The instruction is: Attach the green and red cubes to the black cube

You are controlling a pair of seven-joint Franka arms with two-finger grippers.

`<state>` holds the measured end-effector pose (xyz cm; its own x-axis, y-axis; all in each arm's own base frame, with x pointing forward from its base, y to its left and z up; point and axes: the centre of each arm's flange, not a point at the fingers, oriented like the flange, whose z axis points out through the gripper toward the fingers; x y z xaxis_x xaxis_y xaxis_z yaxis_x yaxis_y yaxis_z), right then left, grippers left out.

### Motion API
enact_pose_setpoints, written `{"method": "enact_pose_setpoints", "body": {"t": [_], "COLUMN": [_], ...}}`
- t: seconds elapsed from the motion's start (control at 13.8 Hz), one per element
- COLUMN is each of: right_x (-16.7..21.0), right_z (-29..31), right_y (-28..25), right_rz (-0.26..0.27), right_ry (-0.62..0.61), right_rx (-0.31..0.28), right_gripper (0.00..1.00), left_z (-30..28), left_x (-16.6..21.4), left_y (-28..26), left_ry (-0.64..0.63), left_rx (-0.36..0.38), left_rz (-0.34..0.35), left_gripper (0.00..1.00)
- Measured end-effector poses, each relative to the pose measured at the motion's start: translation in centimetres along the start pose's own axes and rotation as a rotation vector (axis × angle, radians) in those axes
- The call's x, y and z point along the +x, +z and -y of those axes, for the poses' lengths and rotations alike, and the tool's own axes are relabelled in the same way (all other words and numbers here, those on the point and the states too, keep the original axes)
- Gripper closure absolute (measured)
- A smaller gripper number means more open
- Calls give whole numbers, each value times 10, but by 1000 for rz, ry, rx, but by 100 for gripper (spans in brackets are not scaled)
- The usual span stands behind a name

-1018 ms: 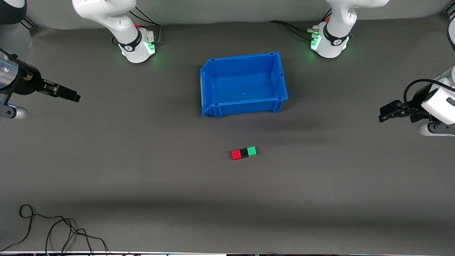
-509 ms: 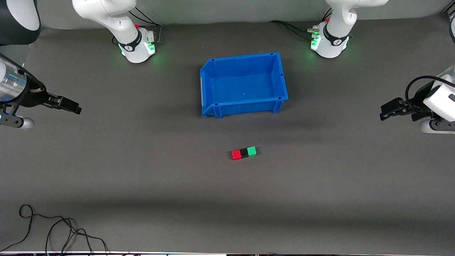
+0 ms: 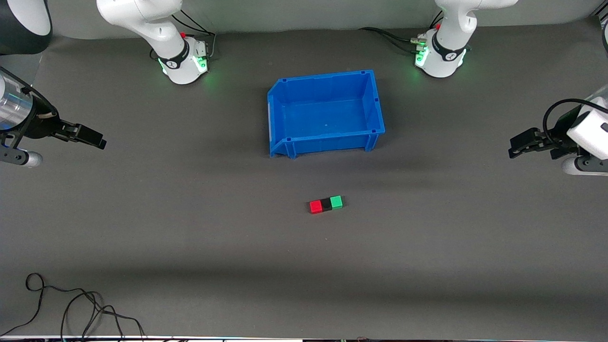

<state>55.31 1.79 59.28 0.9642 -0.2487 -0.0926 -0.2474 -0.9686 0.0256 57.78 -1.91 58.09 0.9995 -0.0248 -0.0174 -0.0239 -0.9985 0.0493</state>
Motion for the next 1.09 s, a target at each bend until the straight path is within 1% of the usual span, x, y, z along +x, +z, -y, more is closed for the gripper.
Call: {"method": "enact_pose_setpoints", "body": {"t": [0.29, 0.65, 1.09], "right_x": [4, 7, 0], "right_z": [-6, -10, 11], "right_y": [-1, -5, -5], "right_rz": [-17, -41, -45], "right_ry": [0, -33, -74], "right_rx": [5, 4, -3], "right_gripper": [0, 0, 0], "left_z": [-2, -2, -3], "left_x": [-6, -7, -7], "left_y": [-2, 2, 1], "left_ry": [13, 17, 21], "left_rx": [33, 50, 56], "left_rz": [21, 34, 35], "left_gripper": [0, 0, 0]}}
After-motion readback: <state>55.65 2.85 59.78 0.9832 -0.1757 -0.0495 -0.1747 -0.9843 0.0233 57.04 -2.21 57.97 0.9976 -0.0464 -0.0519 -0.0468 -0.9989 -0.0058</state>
